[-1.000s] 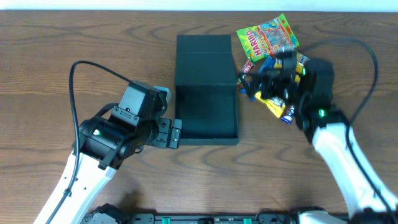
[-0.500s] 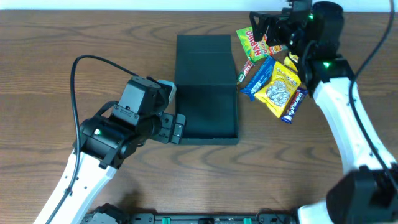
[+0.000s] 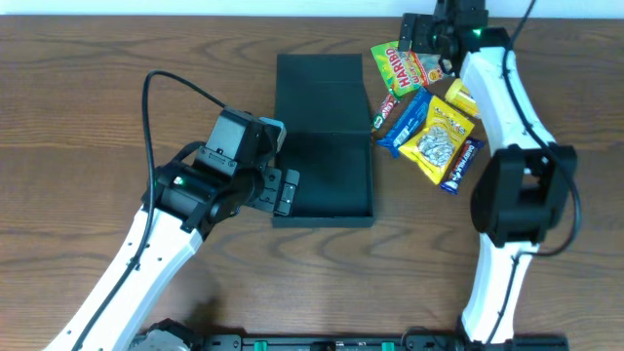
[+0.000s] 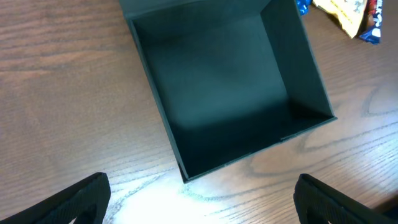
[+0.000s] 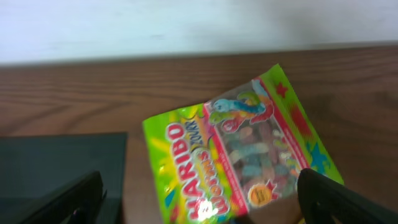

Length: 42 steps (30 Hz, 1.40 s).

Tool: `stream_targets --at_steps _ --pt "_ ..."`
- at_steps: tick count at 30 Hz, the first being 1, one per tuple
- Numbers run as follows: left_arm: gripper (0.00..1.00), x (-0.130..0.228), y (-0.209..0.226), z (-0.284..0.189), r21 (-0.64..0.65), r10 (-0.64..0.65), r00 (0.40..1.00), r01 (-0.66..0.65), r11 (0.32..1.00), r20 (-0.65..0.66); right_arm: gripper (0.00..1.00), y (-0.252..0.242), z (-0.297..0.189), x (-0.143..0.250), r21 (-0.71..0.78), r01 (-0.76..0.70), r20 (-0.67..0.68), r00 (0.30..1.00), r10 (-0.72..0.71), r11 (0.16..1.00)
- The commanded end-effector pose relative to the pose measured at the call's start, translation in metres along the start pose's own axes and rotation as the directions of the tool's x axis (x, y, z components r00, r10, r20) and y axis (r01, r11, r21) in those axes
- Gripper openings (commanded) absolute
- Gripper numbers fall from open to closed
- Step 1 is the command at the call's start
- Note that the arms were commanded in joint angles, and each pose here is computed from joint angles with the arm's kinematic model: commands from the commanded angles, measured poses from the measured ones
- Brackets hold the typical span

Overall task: Pack container
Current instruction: 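Grasp the green Haribo bag with the right gripper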

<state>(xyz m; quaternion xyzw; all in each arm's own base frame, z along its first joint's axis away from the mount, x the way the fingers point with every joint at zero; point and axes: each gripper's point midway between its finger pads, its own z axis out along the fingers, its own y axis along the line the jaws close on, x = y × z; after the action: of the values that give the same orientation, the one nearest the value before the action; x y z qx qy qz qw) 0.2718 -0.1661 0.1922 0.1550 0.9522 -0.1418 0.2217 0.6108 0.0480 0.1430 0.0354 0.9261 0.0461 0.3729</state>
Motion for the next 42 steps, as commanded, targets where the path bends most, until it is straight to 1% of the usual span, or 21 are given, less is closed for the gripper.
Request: stream_targets --at_steps 1,5,8,14,16,18,22,23,25,27,28,31,33,35,37,38,39,40,42 --pt "0.95 -0.004 0.0 0.004 0.002 0.019 1.0 -0.019 1.0 0.0 0.99 -0.008 0.029 0.003 0.048 0.024 -0.022 0.999 -0.023 0.999" --pt "0.95 -0.005 0.001 0.008 0.001 0.023 1.0 -0.023 1.0 -0.003 0.99 -0.016 0.056 0.02 0.094 0.032 -0.063 0.998 -0.026 0.995" --pt "0.95 -0.007 0.0 0.011 0.001 0.033 0.999 -0.033 0.999 -0.001 0.99 -0.023 0.076 0.045 0.119 0.041 -0.122 0.992 -0.026 0.992" --pt "0.95 -0.009 0.003 0.012 -0.002 0.033 0.999 -0.033 0.999 0.002 0.99 -0.024 0.102 0.086 0.13 0.063 -0.218 0.975 -0.033 0.99" --pt "0.96 -0.009 0.005 0.012 -0.005 0.029 1.0 -0.029 1.0 0.001 0.99 -0.022 0.109 0.099 0.126 0.092 -0.248 0.967 -0.058 0.988" --pt "0.95 -0.009 0.005 0.012 -0.005 0.029 1.0 -0.028 1.0 0.001 0.93 -0.023 0.113 0.109 0.154 0.118 -0.273 0.959 -0.073 0.981" --pt "0.95 -0.01 0.005 0.012 -0.005 0.03 1.0 -0.03 1.0 0.004 0.77 -0.023 0.116 0.121 0.186 0.179 -0.309 0.944 -0.115 0.966" --pt "0.95 -0.01 0.005 0.013 -0.005 0.034 0.999 -0.034 0.999 0.003 0.72 -0.023 0.116 0.124 0.19 0.184 -0.315 0.942 -0.117 0.964" --pt "0.95 -0.01 0.005 0.013 -0.007 0.036 0.999 -0.036 0.999 0.003 0.64 -0.023 0.116 0.126 0.189 0.185 -0.322 0.939 -0.117 0.964" --pt "0.95 -0.01 0.006 0.013 -0.008 0.036 0.999 -0.036 0.999 0.003 0.53 -0.022 0.116 0.128 0.175 0.182 -0.33 0.937 -0.116 0.968" --pt "0.95 -0.01 0.006 0.013 -0.008 0.036 0.999 -0.036 0.999 0.002 0.49 -0.021 0.116 0.129 0.17 0.179 -0.334 0.936 -0.114 0.969" --pt "0.95 -0.01 0.006 0.013 -0.008 0.036 0.999 -0.036 0.999 0.003 0.41 -0.02 0.116 0.134 0.153 0.174 -0.35 0.93 -0.111 0.973" --pt "0.95 -0.01 0.006 0.013 -0.008 0.041 0.999 -0.041 0.999 0.002 0.27 -0.019 0.115 0.136 0.144 0.172 -0.359 0.927 -0.111 0.974" --pt "0.95 -0.01 0.006 0.013 -0.009 0.045 0.999 -0.045 0.999 0.002 0.23 -0.018 0.115 0.138 0.14 0.173 -0.363 0.925 -0.112 0.975" --pt "0.95 -0.01 0.006 0.013 -0.009 0.048 0.999 -0.048 0.999 0.001 0.13 -0.017 0.115 0.139 0.138 0.174 -0.367 0.924 -0.113 0.975" --pt "0.95 -0.009 0.006 0.013 -0.008 0.051 0.999 -0.051 0.999 -0.001 0.11 -0.017 0.115 0.139 0.138 0.174 -0.368 0.923 -0.112 0.975" --pt "0.95 -0.009 0.006 0.013 -0.01 0.052 0.999 -0.052 0.999 -0.002 0.05 -0.017 0.114 0.14 0.139 0.171 -0.37 0.923 -0.109 0.975" --pt "0.95 -0.009 0.006 0.013 -0.009 0.054 0.999 -0.054 0.998 -0.002 0.01 -0.017 0.114 0.14 0.141 0.166 -0.372 0.923 -0.103 0.976" --pt "0.95 -0.009 0.006 0.013 -0.009 0.055 0.998 -0.055 0.998 -0.001 0.01 -0.017 0.114 0.14 0.142 0.159 -0.371 0.924 -0.096 0.977"
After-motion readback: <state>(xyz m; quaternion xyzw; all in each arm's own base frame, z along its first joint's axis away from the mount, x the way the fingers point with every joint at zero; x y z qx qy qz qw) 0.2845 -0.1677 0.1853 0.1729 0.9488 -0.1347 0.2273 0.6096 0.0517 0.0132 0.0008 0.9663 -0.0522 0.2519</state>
